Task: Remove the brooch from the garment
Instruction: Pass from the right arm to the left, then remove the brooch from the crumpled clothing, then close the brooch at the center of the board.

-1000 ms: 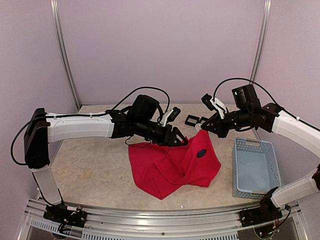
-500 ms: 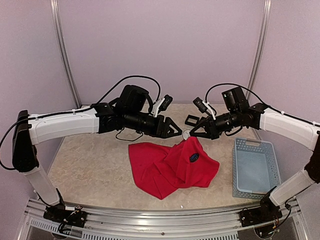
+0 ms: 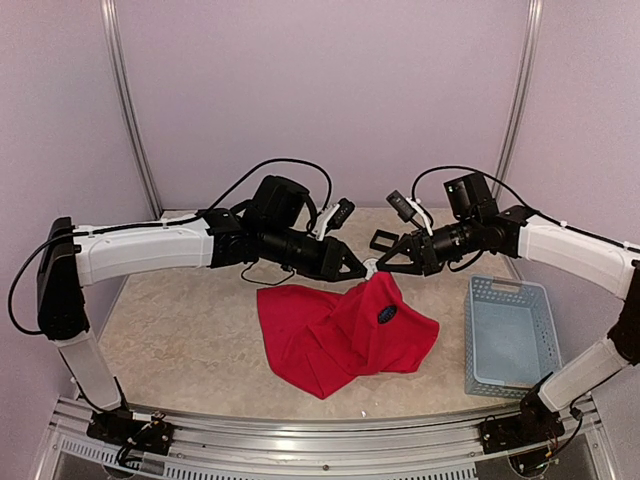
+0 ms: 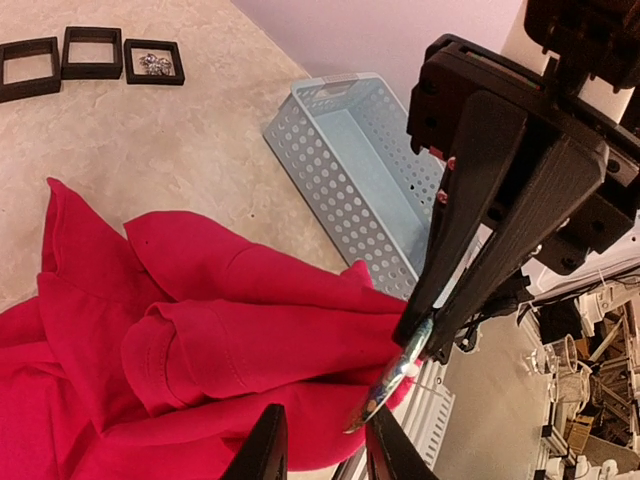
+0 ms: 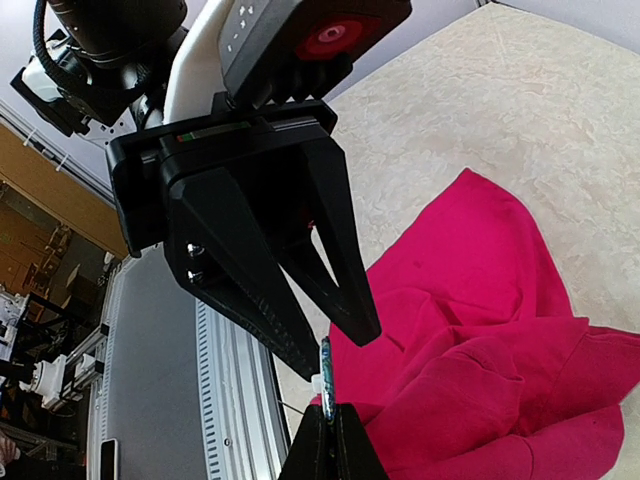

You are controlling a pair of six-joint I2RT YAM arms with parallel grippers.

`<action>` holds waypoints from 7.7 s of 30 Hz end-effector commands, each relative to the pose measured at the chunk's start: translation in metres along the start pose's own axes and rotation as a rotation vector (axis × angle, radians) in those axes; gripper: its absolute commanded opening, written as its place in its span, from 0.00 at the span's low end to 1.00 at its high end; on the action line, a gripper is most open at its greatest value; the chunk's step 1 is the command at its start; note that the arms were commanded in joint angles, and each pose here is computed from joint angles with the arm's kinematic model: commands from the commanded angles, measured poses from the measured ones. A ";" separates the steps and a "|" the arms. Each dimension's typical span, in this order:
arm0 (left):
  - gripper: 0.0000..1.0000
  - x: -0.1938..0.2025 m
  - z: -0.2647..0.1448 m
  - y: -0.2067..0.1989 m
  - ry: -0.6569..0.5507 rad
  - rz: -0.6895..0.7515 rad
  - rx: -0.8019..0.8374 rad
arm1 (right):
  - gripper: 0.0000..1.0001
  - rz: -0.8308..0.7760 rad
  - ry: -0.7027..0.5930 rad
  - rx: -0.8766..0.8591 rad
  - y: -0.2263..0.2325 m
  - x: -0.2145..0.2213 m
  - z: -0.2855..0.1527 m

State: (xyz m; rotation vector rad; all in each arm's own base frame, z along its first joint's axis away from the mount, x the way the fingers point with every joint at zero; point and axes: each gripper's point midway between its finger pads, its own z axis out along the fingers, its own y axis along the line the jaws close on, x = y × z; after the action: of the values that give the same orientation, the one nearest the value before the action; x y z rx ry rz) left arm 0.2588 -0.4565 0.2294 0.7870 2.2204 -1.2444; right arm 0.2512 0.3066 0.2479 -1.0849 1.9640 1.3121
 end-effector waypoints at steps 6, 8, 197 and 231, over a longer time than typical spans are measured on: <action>0.04 -0.004 0.007 -0.016 -0.001 0.020 0.086 | 0.00 -0.008 -0.033 -0.023 0.001 -0.014 -0.001; 0.00 -0.003 0.007 -0.020 -0.001 0.019 0.102 | 0.00 -0.007 -0.038 -0.012 0.000 -0.015 -0.001; 0.00 -0.005 -0.019 -0.087 0.032 -0.021 0.270 | 0.02 0.150 -0.022 0.109 -0.004 -0.010 -0.008; 0.00 0.003 -0.024 -0.064 0.004 -0.087 0.191 | 0.00 0.325 -0.099 0.371 -0.055 -0.008 -0.026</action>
State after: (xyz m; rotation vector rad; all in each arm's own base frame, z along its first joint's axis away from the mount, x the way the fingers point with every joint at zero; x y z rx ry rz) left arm 0.2472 -0.4637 0.2576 0.6674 2.2050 -1.3797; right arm 0.2530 0.3048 0.2564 -0.7814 2.1934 1.3438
